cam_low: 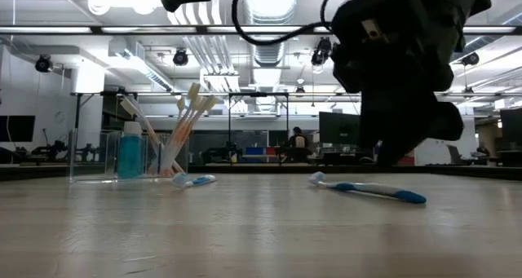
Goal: Pick & Place toothbrushing station
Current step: Put the top blue toothbrush into the transparent organizer
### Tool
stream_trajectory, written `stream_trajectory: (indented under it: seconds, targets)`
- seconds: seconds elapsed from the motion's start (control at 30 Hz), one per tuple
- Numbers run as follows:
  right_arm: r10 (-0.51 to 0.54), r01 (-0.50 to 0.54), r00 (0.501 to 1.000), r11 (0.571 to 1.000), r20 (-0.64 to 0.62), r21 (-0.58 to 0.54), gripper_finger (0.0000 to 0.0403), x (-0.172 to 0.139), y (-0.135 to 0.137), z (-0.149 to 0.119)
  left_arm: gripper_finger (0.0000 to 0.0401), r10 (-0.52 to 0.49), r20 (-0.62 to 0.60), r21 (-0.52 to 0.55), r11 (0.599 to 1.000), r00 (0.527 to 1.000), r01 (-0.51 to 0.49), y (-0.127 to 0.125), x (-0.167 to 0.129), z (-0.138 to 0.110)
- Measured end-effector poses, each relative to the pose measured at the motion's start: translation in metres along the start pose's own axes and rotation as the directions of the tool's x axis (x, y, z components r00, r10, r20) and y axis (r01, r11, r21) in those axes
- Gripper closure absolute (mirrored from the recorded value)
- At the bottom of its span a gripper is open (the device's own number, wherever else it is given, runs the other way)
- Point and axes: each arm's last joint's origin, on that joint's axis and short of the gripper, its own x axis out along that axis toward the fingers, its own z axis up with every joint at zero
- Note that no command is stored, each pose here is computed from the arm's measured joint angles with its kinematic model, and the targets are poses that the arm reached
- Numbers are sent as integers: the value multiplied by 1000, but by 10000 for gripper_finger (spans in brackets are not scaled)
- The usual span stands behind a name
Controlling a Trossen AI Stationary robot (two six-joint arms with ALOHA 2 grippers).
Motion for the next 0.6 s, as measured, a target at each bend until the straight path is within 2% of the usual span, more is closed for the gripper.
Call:
stream_trajectory:
  seconds: [0.1,0.3,0.43,0.6]
  targets:
    - [-2,2,1000,1000,9,14,225,1,-1,-6,211,0,0,0,1000,1000,0,0,0,0]
    - [21,-15,985,999,170,-38,225,-16,7,-15,210,0,0,0,1000,1000,0,0,0,0]
    - [28,-20,981,999,189,-41,214,-22,-1,-17,211,0,0,0,1000,1000,0,0,0,0]
    - [131,-131,970,991,204,-17,198,-20,-21,-24,210,0,0,0,1000,1000,0,0,0,0]
